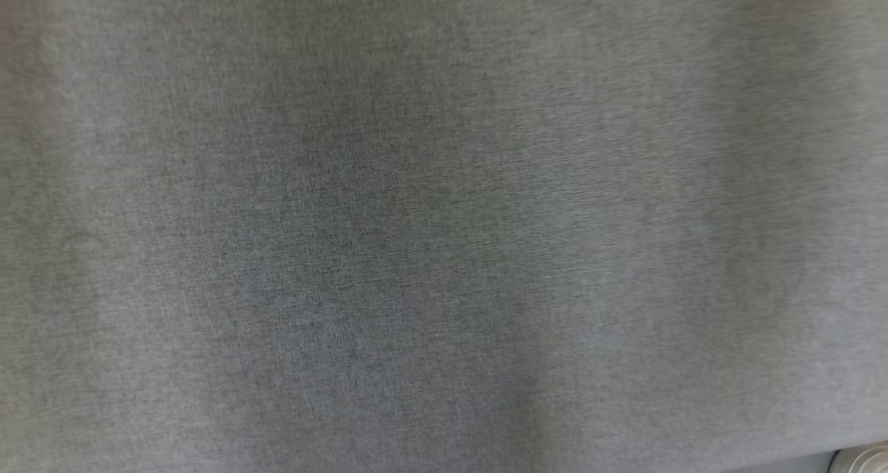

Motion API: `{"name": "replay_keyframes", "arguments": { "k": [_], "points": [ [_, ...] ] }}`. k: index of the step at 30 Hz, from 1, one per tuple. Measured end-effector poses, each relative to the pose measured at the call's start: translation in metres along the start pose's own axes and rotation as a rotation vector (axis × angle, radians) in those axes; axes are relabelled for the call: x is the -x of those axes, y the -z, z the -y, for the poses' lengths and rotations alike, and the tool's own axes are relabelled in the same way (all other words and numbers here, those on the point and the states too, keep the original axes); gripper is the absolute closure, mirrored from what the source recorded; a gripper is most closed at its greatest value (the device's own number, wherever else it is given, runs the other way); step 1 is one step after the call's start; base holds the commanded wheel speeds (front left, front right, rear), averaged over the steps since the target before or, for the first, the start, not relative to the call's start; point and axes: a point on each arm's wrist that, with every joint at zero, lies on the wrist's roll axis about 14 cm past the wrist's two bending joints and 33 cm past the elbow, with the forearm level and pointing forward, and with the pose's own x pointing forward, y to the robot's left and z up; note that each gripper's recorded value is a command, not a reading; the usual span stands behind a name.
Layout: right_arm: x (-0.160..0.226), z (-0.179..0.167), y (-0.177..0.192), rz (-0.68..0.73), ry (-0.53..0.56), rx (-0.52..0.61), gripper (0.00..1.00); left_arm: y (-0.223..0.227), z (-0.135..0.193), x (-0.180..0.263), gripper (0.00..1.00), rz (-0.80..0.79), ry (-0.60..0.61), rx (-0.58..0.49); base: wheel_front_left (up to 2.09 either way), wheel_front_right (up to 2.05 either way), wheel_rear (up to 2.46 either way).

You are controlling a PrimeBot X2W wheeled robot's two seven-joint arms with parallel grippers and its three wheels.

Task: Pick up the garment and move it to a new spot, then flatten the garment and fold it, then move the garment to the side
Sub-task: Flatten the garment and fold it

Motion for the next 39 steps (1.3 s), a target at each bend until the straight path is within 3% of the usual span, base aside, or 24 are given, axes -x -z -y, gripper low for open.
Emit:
{"name": "replay_keyframes", "arguments": {
  "k": [5, 12, 24, 29, 34, 39],
  "points": [
    [0.036, -0.044, 0.067, -0.133, -0.109, -0.033, 1.0, 0.052, -0.017, 0.037, 1.0, -0.128, -0.027, 0.007, 0.0, 0.0, 0.0],
    [0.089, -0.049, 0.093, -0.256, -0.144, -0.127, 1.0, 0.071, -0.007, 0.071, 1.0, -0.252, -0.009, 0.036, 0.0, 0.0, 0.0],
    [0.21, -0.038, 0.085, -0.672, -0.165, -0.293, 1.0, 0.066, 0.017, 0.176, 1.0, -0.463, -0.081, 0.203, 0.0, 0.0, 0.0],
    [0.278, -0.038, 0.074, -0.877, -0.177, -0.298, 1.0, 0.059, 0.019, 0.232, 1.0, -0.544, -0.162, 0.227, 0.0, 0.0, 0.0],
    [0.351, -0.049, 0.059, -1.103, -0.18, -0.375, 1.0, 0.047, 0.029, 0.281, 1.0, -0.609, -0.217, 0.236, 0.0, 0.0, 0.0],
    [0.399, -0.046, 0.034, -1.232, -0.17, -0.387, 1.0, 0.034, 0.042, 0.317, 1.0, -0.643, -0.262, 0.245, 0.0, 0.0, 0.0]
  ]
}}
